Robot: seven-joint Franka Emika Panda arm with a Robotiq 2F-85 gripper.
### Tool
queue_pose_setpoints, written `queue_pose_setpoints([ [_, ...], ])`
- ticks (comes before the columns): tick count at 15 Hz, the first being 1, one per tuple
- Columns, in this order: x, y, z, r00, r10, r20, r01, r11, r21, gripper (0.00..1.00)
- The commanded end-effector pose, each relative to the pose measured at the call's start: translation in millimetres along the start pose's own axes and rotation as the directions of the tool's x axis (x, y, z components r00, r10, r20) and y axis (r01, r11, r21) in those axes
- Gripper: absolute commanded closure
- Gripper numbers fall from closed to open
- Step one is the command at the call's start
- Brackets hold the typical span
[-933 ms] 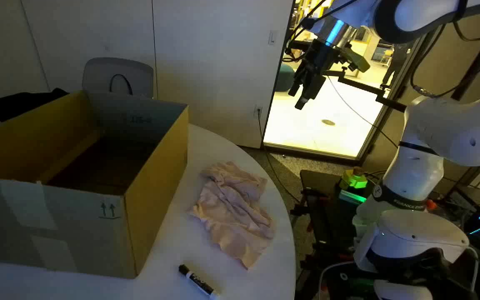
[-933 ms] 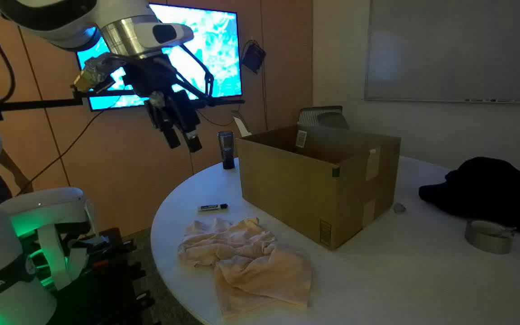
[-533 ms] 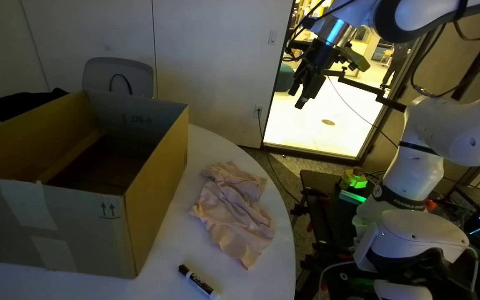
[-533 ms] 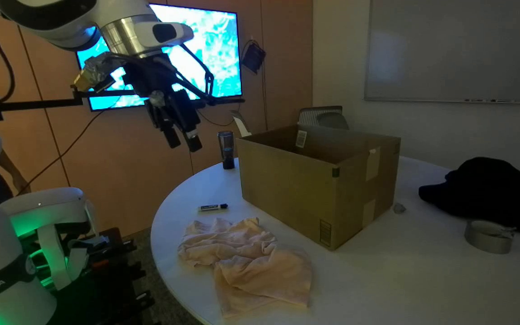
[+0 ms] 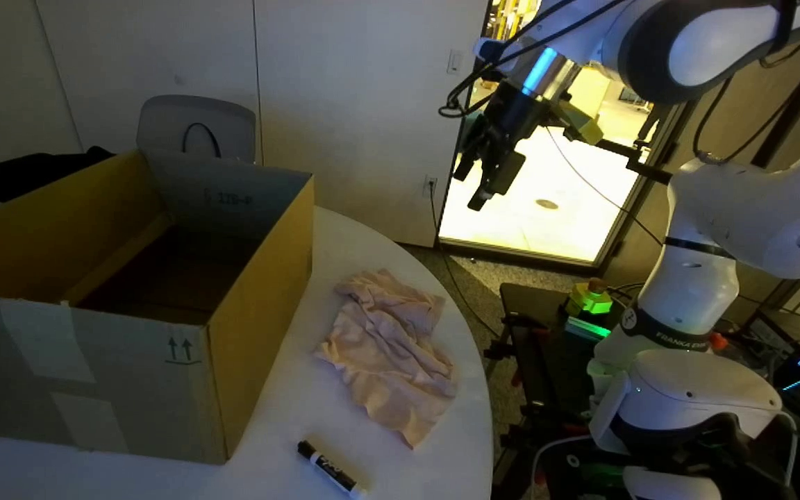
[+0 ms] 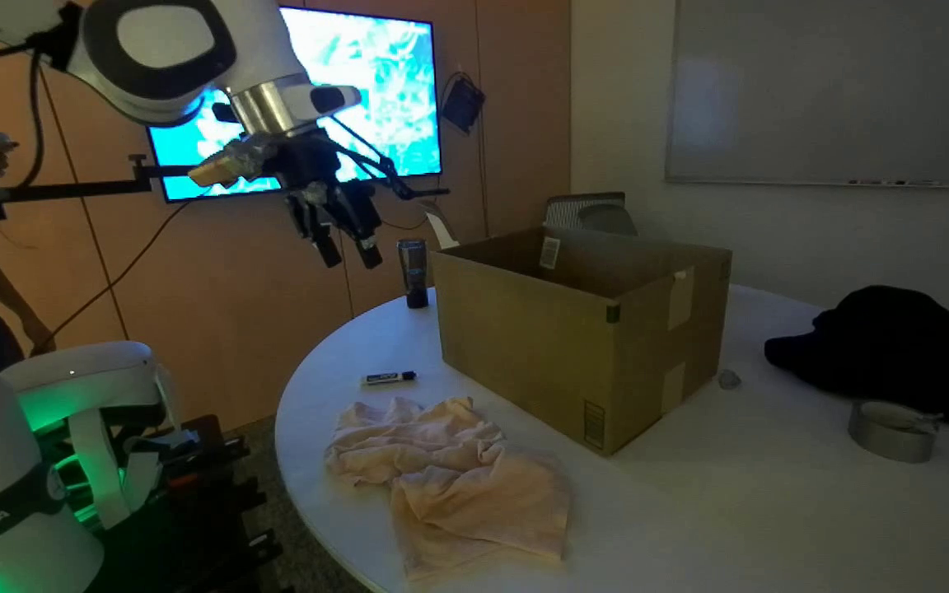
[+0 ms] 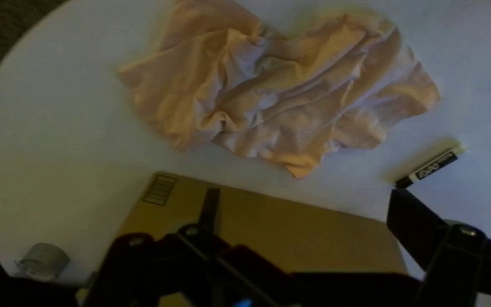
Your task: Put the marker on the towel, fold the towel, and then put the folded towel in the box
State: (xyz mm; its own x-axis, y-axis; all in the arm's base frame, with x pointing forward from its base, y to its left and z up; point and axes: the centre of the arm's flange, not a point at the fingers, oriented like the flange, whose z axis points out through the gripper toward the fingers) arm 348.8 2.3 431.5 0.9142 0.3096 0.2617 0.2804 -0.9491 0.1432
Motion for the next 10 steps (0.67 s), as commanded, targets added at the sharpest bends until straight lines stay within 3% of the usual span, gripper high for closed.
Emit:
queue_pose_setpoints([
  [1,46,-57,65,0.998,-0.058,-0.012,0.058,0.997,0.043,0.0],
  [6,71,-128,151,0.991,-0.124,0.043,0.121,0.99,0.079,0.0],
  [10,94,-158,212,0.992,-0.073,0.101,0.061,0.991,0.118,0.0],
])
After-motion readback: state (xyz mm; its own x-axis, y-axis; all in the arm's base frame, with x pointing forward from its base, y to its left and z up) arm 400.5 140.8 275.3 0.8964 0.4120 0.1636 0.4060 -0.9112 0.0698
